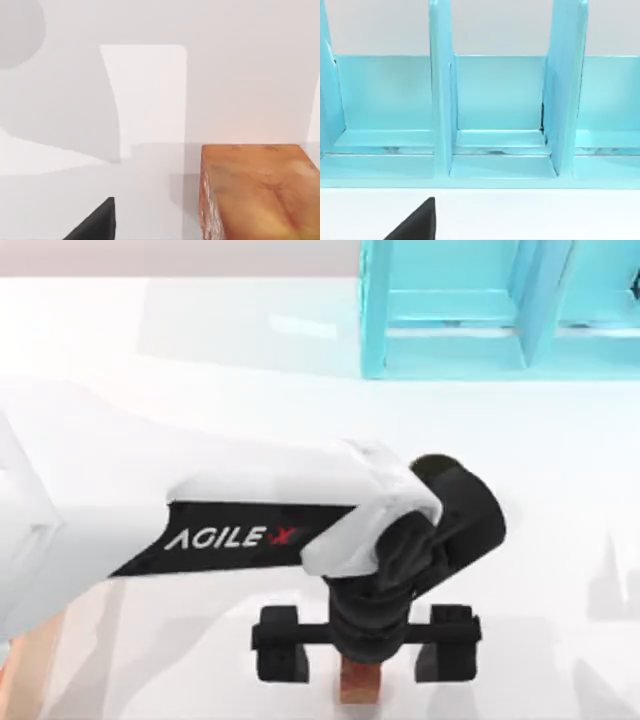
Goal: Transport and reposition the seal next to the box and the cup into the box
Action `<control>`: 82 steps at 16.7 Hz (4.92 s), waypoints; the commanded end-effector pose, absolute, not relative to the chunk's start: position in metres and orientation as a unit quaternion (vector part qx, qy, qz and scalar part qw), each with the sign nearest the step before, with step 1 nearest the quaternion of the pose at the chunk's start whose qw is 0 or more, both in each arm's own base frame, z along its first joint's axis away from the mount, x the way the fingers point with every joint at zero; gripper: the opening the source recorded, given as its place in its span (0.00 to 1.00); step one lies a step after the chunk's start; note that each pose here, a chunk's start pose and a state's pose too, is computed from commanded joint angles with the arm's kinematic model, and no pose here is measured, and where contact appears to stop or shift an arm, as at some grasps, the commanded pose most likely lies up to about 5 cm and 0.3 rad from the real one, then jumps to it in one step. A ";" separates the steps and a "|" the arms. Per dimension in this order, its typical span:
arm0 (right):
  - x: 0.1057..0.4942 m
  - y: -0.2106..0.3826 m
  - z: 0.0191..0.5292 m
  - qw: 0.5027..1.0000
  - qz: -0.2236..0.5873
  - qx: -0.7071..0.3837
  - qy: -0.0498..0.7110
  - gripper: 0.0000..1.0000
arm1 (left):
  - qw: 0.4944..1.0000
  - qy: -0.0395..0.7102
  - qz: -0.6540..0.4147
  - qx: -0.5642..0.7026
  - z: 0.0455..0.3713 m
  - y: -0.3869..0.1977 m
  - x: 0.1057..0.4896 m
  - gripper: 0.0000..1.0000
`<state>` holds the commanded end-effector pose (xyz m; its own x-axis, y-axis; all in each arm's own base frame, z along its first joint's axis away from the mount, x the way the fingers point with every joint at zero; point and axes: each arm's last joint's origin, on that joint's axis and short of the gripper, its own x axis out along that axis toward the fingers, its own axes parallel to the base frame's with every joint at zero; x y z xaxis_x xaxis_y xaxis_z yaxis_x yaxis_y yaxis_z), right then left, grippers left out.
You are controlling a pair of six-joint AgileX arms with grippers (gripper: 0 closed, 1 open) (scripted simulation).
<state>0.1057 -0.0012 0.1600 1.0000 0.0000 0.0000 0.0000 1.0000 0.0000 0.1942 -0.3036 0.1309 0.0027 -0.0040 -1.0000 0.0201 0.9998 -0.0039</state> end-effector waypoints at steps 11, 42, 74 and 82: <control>0.106 -0.001 0.160 1.000 0.000 0.000 0.000 1.00 | 0.707 0.707 -0.007 0.007 0.121 -0.302 0.193 0.62; 0.106 -0.001 0.160 1.000 0.000 0.000 0.000 1.00 | 0.707 0.707 -0.008 0.007 0.221 -0.203 0.195 0.00; 0.106 -0.001 0.160 1.000 0.000 0.000 0.000 1.00 | 0.708 0.707 -0.010 0.008 0.179 -0.117 0.260 0.00; 0.106 -0.001 0.160 1.000 0.000 0.000 0.000 1.00 | 0.708 0.707 -0.010 0.008 0.179 -0.117 0.260 0.38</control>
